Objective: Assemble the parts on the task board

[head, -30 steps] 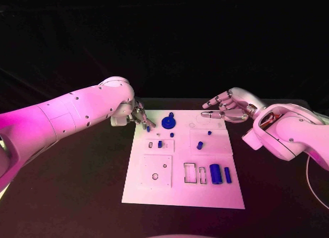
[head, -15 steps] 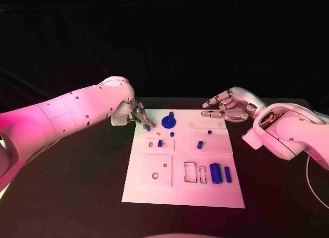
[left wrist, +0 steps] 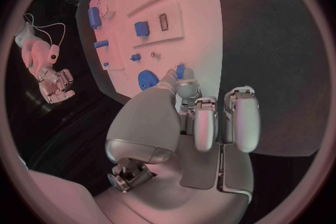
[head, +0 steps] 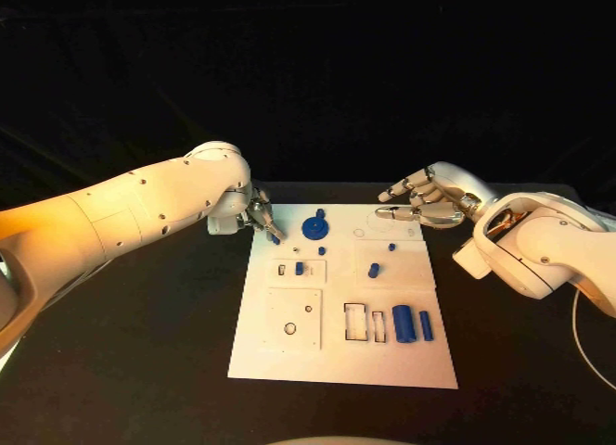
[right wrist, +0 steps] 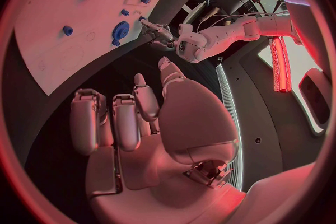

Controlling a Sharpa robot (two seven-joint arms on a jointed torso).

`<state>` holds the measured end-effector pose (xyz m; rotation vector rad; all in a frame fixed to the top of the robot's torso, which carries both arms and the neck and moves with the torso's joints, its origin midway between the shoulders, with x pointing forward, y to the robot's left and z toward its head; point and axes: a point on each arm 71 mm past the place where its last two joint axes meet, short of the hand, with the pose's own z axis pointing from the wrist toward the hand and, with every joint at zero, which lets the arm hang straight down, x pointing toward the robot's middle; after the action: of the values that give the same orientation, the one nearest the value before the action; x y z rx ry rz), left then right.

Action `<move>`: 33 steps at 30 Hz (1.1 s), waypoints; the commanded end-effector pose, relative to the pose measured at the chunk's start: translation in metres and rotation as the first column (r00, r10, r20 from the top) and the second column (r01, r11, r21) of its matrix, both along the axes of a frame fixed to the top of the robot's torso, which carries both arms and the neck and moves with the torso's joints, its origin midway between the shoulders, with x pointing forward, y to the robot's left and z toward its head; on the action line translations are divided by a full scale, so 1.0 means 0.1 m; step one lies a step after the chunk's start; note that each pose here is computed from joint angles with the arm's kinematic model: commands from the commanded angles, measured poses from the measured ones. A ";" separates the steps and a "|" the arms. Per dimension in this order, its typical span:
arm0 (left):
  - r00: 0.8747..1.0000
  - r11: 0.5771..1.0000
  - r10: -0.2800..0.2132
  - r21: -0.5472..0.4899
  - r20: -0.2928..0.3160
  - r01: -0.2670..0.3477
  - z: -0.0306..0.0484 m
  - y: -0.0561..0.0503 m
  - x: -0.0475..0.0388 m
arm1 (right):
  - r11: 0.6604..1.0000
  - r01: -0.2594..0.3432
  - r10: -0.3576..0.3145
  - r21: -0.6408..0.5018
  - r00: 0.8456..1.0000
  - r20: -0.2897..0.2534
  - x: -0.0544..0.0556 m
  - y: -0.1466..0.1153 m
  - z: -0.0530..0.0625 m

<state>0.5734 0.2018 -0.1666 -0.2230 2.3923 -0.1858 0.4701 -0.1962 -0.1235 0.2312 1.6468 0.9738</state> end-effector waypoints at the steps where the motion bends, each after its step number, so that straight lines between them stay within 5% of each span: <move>1: 1.000 1.000 -0.013 -0.017 -0.011 0.013 -0.020 -0.02 -0.008 | 1.000 -0.017 0.017 -0.003 1.000 -0.001 -0.01 0.02 0.00; 14: 1.000 0.992 0.024 -0.123 0.001 -0.023 -0.006 0.04 -0.085 | 1.000 -0.020 0.020 -0.004 1.000 -0.006 -0.01 0.02 -0.01; 25: 0.997 0.969 0.010 -0.249 0.072 0.008 0.097 0.08 -0.404 | 1.000 -0.019 0.019 -0.004 1.000 -0.010 -0.01 0.01 -0.01; 33: 0.990 0.978 -0.075 -0.183 0.124 0.097 -0.064 0.06 -0.603 | 1.000 -0.019 0.019 -0.005 1.000 -0.012 -0.01 0.00 -0.01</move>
<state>0.5122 0.2104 -0.1762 -0.2486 2.3343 -0.4479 0.4697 -0.1972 -0.1241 0.2312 1.6550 0.9751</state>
